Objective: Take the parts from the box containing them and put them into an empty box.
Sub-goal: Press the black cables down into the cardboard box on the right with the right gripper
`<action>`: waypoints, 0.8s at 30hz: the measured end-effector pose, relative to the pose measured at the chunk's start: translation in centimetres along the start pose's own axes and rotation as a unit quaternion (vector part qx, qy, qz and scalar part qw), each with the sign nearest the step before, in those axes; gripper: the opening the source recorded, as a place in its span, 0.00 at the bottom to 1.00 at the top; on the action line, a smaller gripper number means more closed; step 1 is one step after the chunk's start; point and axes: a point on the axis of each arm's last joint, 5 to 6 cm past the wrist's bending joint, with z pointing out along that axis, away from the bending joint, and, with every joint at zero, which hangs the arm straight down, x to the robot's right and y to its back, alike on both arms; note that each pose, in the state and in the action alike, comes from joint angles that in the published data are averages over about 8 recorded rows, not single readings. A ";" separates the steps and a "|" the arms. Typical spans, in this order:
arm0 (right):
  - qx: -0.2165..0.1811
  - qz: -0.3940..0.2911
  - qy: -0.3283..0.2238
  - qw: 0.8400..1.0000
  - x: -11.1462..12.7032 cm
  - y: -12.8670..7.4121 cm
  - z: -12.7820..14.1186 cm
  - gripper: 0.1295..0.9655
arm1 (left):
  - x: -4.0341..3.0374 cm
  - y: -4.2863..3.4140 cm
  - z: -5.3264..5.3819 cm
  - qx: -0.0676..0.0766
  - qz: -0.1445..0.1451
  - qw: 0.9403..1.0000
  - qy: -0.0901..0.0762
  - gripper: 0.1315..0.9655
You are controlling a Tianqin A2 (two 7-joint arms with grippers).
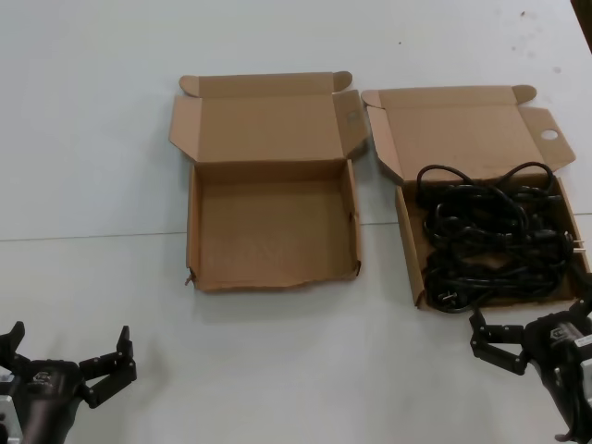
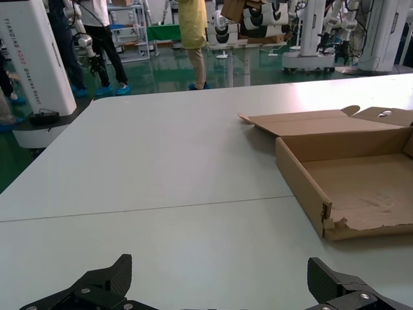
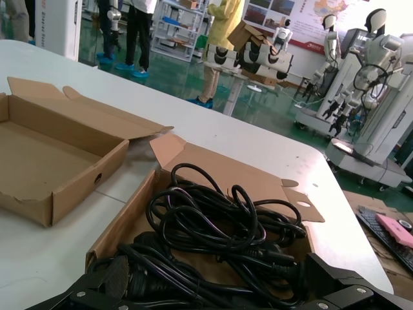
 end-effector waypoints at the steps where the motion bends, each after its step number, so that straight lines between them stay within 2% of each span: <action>1: 0.000 0.000 0.000 1.000 0.0 0.0 0.0 1.00 | 0.00 0.00 0.0 0.000 0.000 1.000 0.000 1.00; 24: 0.000 0.000 0.000 1.000 0.0 0.0 0.0 1.00 | 0.00 0.00 0.0 0.000 0.000 1.000 0.000 1.00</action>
